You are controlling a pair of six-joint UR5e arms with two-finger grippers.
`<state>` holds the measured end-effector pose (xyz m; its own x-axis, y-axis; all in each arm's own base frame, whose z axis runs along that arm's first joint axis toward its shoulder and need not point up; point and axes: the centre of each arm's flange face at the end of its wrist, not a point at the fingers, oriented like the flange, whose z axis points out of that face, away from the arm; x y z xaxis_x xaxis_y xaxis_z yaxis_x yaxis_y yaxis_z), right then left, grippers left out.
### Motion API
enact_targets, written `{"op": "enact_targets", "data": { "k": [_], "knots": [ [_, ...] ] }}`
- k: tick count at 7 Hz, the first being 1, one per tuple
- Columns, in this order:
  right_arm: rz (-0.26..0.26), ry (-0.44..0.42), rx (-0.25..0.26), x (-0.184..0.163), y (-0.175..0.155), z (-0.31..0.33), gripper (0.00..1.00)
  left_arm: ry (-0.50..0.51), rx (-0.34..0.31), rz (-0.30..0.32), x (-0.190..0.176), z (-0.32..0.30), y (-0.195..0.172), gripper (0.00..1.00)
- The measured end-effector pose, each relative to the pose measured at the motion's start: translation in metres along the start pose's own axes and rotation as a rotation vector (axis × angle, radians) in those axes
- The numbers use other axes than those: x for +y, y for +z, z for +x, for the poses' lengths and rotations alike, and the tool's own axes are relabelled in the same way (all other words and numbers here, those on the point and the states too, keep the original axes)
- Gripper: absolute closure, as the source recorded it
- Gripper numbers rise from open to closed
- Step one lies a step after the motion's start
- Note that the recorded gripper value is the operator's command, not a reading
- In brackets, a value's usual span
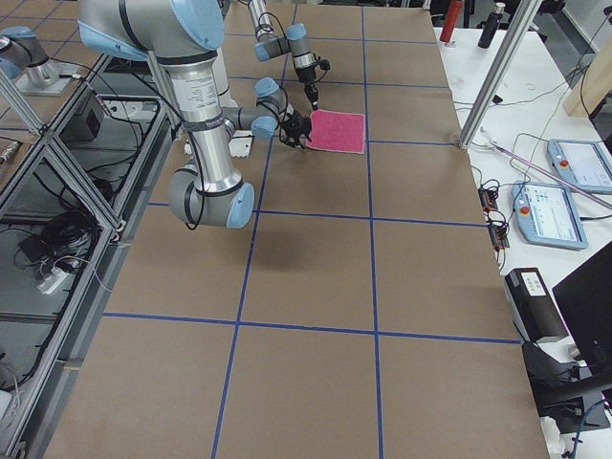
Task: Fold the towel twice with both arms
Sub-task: 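Move the right gripper to the towel's other near corner and grasp it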
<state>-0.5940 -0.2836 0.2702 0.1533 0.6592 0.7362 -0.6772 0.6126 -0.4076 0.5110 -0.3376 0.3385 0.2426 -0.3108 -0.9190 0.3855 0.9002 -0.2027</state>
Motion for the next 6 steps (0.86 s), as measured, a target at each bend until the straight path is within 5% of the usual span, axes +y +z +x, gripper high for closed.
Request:
{"op": "enact_targets", "data": {
  "k": [6],
  "knots": [
    [0.017, -0.005, -0.012, -0.0006, 0.0011, 0.0, 0.62, 0.003, 0.007, -0.003, 0.0008, 0.0037, -0.0012, 1.0]
  ]
}}
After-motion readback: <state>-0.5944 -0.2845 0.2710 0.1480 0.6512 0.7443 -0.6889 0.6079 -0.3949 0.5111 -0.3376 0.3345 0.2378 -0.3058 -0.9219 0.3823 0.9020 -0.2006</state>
